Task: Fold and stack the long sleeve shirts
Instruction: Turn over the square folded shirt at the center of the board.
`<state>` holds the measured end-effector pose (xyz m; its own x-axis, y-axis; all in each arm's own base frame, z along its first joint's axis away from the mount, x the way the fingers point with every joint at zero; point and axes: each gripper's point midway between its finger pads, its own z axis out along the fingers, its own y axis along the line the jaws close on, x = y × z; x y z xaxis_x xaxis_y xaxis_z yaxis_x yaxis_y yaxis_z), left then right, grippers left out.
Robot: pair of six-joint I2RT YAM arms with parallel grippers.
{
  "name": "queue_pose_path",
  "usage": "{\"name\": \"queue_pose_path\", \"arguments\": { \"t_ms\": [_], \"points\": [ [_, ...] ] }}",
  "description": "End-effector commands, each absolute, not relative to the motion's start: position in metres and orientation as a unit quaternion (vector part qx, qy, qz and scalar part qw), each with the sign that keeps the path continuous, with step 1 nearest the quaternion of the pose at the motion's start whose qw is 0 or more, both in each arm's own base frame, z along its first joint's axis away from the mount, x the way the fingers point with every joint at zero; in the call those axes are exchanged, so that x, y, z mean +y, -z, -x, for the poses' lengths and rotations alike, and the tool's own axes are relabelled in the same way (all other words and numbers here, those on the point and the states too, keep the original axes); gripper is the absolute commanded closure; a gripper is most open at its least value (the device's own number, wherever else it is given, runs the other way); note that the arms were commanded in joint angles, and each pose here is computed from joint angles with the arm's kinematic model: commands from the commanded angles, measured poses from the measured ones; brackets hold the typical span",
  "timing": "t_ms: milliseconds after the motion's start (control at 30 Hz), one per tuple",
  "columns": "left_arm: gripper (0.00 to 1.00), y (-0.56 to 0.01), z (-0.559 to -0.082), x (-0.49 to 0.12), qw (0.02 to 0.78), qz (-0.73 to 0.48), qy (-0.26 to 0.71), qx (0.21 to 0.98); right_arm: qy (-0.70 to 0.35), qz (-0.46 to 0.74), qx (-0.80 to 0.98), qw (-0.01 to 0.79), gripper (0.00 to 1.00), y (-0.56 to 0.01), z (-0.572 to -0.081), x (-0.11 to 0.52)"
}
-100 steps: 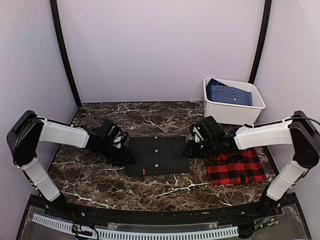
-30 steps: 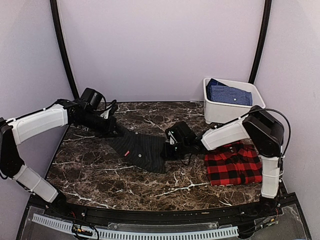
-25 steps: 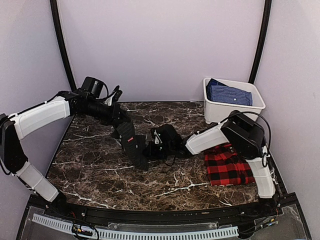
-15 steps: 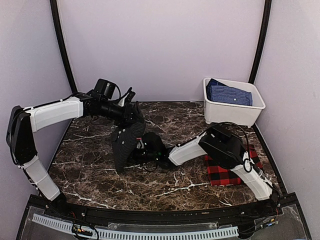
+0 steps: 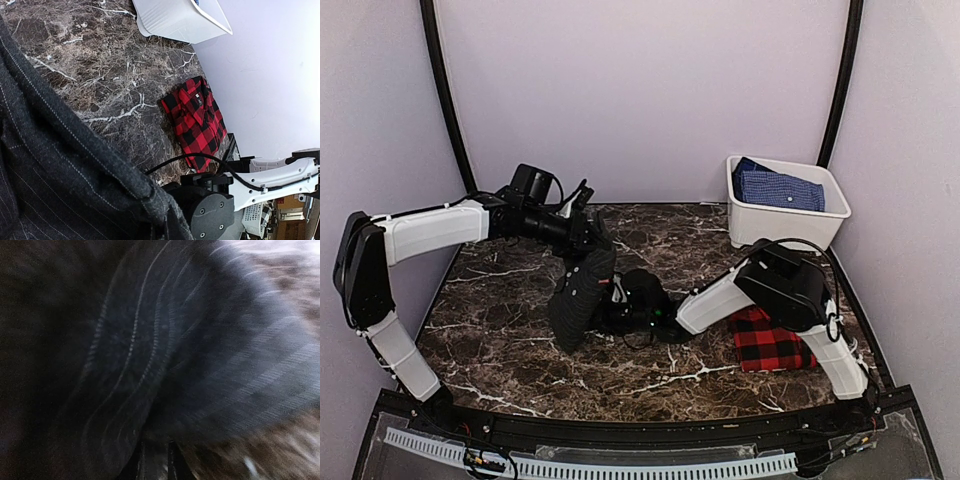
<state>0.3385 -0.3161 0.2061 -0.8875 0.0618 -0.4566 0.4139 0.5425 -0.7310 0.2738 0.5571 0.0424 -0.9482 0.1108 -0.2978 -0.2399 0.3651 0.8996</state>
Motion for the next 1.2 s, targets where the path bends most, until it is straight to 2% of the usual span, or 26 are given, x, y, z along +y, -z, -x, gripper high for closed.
{"name": "queue_pose_path", "arguments": {
  "t_ms": [0, 200, 367, 533, 733, 833, 867, 900, 1000, 1133, 1167],
  "points": [
    [1.00, -0.227, -0.328, -0.317, 0.210, -0.160, 0.479, 0.837, -0.533, 0.025, 0.822, 0.201, 0.85, -0.056, -0.287, 0.531],
    [1.00, -0.225, -0.327, -0.318, 0.206, -0.162, 0.481, 0.837, -0.499, 0.021, 0.834, 0.234, 0.82, -0.064, -0.289, 0.499],
    [1.00, -0.220, -0.327, -0.320, 0.202, -0.163, 0.484, 0.836, -0.463, 0.033, 0.835, 0.295, 0.77, -0.109, -0.293, 0.469],
    [1.00, -0.209, -0.325, -0.327, 0.186, -0.165, 0.489, 0.836, -0.404, 0.018, 0.840, 0.361, 0.69, -0.151, -0.295, 0.410],
    [1.00, -0.189, -0.310, -0.366, 0.159, -0.184, 0.490, 0.837, -0.343, -0.007, 0.843, 0.415, 0.59, -0.186, -0.292, 0.335],
    [0.99, -0.153, -0.289, -0.401, 0.122, -0.197, 0.468, 0.853, -0.320, -0.027, 0.840, 0.437, 0.55, -0.203, -0.291, 0.296],
    [0.88, -0.150, -0.288, -0.411, 0.122, -0.198, 0.465, 0.855, -0.310, -0.032, 0.841, 0.443, 0.53, -0.205, -0.291, 0.284],
    [0.83, -0.135, -0.275, -0.425, 0.100, -0.203, 0.460, 0.859, -0.302, -0.037, 0.841, 0.448, 0.52, -0.207, -0.291, 0.273],
    [0.69, -0.128, -0.261, -0.460, 0.096, -0.227, 0.446, 0.860, -0.276, -0.044, 0.847, 0.452, 0.47, -0.207, -0.288, 0.246],
    [0.44, -0.152, -0.270, -0.470, 0.128, -0.223, 0.438, 0.861, -0.253, -0.034, 0.857, 0.448, 0.39, -0.204, -0.286, 0.234],
    [0.41, -0.157, -0.272, -0.470, 0.136, -0.220, 0.437, 0.861, -0.249, -0.027, 0.860, 0.445, 0.37, -0.203, -0.286, 0.235]
  ]
}}
